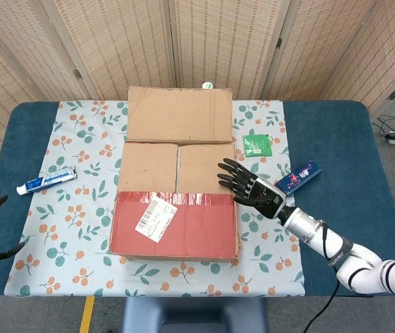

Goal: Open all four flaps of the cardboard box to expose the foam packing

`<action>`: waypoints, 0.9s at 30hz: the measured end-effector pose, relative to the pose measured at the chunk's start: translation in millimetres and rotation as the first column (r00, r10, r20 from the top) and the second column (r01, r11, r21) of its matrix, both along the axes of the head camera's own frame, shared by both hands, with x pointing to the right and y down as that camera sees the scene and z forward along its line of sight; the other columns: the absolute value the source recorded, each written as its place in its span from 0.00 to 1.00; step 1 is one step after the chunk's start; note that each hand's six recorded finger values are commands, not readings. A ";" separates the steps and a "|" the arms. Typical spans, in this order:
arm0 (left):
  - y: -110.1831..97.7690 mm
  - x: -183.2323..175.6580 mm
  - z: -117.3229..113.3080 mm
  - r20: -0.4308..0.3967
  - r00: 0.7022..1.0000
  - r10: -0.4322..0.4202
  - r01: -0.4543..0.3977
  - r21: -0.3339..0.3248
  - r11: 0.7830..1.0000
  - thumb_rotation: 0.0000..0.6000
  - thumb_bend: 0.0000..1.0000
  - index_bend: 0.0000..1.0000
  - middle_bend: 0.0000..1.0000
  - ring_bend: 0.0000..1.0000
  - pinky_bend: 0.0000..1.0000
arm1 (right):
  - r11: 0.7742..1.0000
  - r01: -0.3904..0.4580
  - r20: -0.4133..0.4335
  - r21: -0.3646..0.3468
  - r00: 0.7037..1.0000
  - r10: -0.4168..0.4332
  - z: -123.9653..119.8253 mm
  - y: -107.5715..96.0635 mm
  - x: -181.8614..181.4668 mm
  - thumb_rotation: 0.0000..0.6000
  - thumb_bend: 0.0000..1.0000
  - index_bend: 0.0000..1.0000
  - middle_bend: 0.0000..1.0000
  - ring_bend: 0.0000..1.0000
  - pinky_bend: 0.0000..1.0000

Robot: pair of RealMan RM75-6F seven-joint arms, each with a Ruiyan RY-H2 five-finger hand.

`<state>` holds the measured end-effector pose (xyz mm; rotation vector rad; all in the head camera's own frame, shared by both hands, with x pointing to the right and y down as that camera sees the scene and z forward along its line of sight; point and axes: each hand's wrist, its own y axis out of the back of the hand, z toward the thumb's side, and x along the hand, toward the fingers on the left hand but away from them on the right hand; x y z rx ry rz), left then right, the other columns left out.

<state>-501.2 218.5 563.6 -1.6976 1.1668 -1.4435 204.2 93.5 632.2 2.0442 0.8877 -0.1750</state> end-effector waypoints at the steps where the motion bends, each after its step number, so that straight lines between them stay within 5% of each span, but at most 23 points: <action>1: 0.0 0.3 0.2 0.000 1.000 0.001 -0.001 0.000 1.000 1.00 0.21 0.00 0.00 0.00 0.00 | 1.000 -0.002 0.007 -0.004 1.000 0.002 -0.1 1.7 0.0 1.00 0.25 0.00 0.00 0.06 0.00; 27: -1.8 14.5 2.4 0.016 0.999 0.045 -0.046 0.006 0.999 1.00 0.21 0.00 0.00 0.00 0.00 | 0.999 0.006 0.137 -0.052 0.991 0.001 -9.3 28.2 -2.5 1.00 0.25 0.00 0.00 0.03 0.05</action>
